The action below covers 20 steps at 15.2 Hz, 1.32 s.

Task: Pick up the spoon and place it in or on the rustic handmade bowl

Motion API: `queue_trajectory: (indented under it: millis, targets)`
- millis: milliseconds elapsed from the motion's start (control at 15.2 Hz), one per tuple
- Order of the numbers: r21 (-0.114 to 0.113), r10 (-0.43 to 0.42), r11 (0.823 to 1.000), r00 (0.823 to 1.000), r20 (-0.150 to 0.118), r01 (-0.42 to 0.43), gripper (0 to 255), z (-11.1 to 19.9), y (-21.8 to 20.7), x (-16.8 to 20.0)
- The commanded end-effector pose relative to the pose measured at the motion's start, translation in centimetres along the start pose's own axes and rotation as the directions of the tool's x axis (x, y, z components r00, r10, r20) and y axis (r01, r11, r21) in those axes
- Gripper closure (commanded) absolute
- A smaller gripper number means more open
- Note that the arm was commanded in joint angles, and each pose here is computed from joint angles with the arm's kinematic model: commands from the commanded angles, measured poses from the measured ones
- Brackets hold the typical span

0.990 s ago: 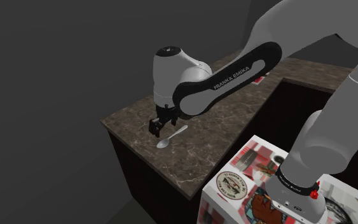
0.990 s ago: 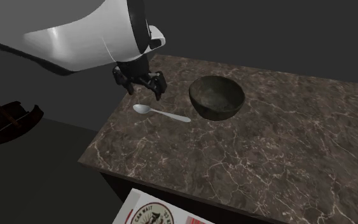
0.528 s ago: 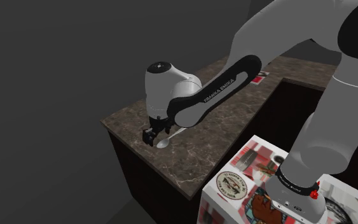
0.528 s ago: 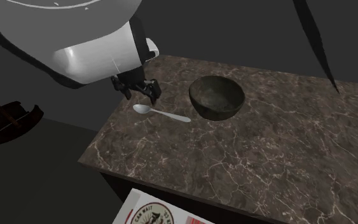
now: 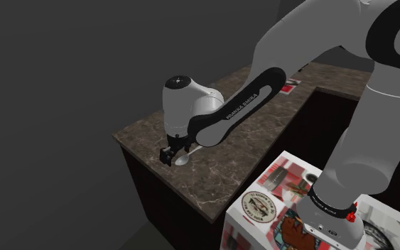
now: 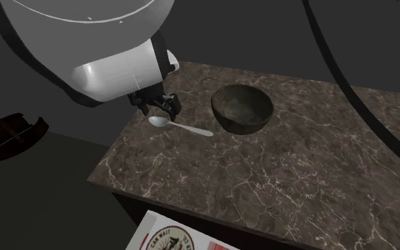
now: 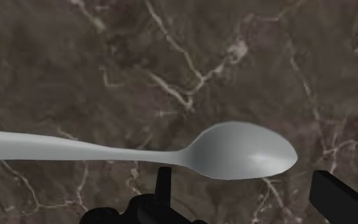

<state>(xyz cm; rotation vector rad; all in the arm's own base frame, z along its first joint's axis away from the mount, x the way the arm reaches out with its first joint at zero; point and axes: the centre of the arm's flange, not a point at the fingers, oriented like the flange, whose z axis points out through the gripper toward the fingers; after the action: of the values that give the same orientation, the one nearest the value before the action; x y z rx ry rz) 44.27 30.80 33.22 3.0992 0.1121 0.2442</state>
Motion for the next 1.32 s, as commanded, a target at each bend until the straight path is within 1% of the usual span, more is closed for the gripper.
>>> queue_trajectory:
  millis: [0, 66, 132, 726, 1254]
  targets:
    - [0.000, 0.000, 1.000, 1.000, 0.000, 0.000, 0, 0.0, 0.0, 0.0]
    - [0.000, 0.000, 1.000, 1.000, 0.000, 0.000, 0, 0.0, 0.0, 0.0]
    - [0.000, 0.000, 1.000, 1.000, 0.000, 0.000, 255, 0.0, 0.0, 0.0]
    - [0.000, 0.000, 1.000, 1.000, 0.000, 0.000, 255, 0.0, 0.0, 0.0]
    - [0.000, 0.000, 1.000, 1.000, 0.000, 0.000, 255, -4.2, 0.2, 0.7]
